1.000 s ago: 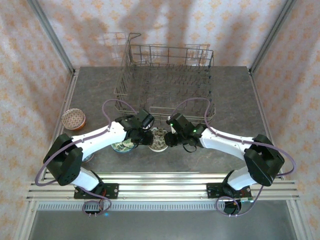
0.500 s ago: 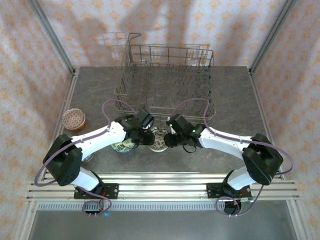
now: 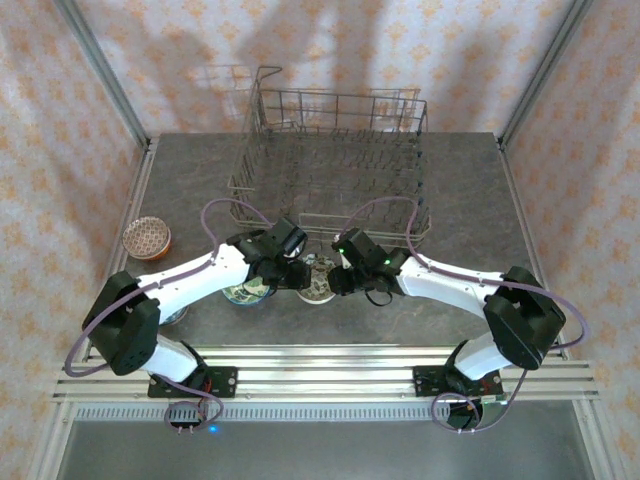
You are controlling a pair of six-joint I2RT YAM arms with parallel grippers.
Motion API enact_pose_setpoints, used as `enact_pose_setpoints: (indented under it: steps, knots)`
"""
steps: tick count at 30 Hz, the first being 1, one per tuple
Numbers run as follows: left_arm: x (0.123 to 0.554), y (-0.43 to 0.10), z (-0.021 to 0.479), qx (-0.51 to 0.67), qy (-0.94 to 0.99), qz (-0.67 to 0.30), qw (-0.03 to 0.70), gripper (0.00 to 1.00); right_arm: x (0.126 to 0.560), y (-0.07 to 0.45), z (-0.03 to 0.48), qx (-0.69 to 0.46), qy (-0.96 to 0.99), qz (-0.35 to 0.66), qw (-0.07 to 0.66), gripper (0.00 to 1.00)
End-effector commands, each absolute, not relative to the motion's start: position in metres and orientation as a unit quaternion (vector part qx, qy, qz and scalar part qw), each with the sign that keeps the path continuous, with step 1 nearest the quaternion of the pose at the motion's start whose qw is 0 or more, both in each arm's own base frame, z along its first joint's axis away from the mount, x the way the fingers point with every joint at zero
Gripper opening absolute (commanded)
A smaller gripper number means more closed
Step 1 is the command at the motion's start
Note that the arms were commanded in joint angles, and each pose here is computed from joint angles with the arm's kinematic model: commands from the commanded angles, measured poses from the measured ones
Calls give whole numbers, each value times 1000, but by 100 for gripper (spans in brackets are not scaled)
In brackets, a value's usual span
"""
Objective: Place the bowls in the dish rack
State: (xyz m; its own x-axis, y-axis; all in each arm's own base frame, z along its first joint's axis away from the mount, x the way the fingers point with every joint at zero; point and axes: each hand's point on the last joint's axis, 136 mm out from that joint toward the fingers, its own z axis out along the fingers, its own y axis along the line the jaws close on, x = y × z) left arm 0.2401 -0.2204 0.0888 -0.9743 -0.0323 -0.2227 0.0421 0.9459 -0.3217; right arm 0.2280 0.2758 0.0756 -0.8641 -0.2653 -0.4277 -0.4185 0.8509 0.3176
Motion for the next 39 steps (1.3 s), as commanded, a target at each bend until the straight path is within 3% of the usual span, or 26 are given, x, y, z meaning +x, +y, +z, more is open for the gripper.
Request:
enact_pose_setpoints:
  steps: [1,5,26,30,34,39]
  knots:
    - [245,-216,100,-7,979,-159,127,45,222,271,67,-183,951,184,170,28]
    - [247,-219,96,-4,980,-158,120,44,222,271,67,-184,951,184,169,28]
    - [248,-221,95,2,982,-154,114,15,224,270,77,-184,947,187,185,29]
    - [249,-219,96,1,982,-148,116,7,226,269,83,-184,945,185,195,33]
    - [249,-218,100,-2,981,-150,122,0,228,267,95,-182,939,194,218,44]
    - [250,-219,108,-5,978,-160,130,0,232,258,115,-181,933,186,251,55]
